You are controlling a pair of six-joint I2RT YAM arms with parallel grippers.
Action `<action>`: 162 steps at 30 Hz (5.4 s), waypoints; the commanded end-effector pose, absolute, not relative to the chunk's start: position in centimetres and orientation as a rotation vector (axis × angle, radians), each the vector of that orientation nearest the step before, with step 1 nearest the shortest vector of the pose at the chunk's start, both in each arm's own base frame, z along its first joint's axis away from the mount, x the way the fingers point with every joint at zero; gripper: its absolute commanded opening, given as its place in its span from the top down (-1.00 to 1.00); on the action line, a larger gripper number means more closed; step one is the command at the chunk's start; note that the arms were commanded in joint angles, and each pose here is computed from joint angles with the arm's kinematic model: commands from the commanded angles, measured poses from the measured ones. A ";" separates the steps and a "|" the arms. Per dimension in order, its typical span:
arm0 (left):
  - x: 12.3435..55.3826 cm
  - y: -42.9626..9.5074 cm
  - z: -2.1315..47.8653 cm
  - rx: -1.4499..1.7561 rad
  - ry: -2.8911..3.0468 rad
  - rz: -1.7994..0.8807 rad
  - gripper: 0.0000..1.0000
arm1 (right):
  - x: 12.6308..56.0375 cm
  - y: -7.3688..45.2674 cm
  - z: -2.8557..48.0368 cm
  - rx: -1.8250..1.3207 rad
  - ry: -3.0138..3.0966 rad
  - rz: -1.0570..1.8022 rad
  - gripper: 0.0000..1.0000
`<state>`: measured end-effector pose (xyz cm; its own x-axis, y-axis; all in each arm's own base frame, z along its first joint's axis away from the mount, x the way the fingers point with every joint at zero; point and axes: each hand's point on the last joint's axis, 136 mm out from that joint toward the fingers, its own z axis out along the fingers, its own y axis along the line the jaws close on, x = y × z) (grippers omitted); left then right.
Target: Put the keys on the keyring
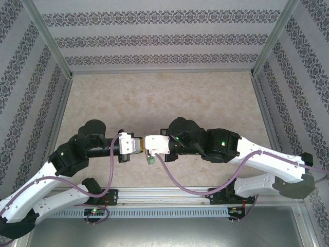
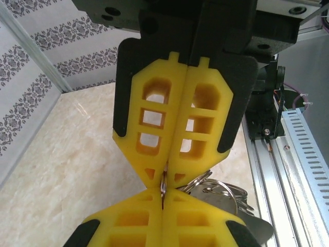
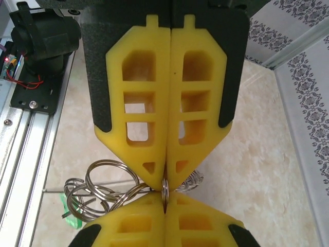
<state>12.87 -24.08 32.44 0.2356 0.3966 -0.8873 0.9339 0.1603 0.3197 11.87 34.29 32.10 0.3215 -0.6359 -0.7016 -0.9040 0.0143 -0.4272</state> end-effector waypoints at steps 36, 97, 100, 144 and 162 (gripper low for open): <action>13.8 -23.4 31.9 1.434 1.390 -0.539 0.80 | 12.8 34.8 34.9 -1.628 1.370 0.302 1.00; 10.9 -24.4 39.7 1.082 1.055 -0.938 1.00 | 11.7 34.3 35.5 -1.512 1.375 0.492 0.71; 10.5 -24.4 40.1 1.067 1.033 -0.973 1.00 | 11.8 34.0 35.5 -1.493 1.377 0.483 0.72; 11.0 -24.5 39.1 1.093 1.102 -0.951 1.00 | 11.8 33.9 35.7 -1.502 1.388 0.508 0.69; 13.3 -23.3 31.3 1.481 1.444 -0.565 0.62 | 13.9 33.4 33.2 -1.652 1.473 0.240 1.00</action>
<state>13.90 -24.24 32.78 0.1548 0.3960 -0.9051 0.9410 0.2199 0.2571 12.94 33.59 32.41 0.2627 -0.6777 -0.6868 -0.8996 0.0854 -0.4284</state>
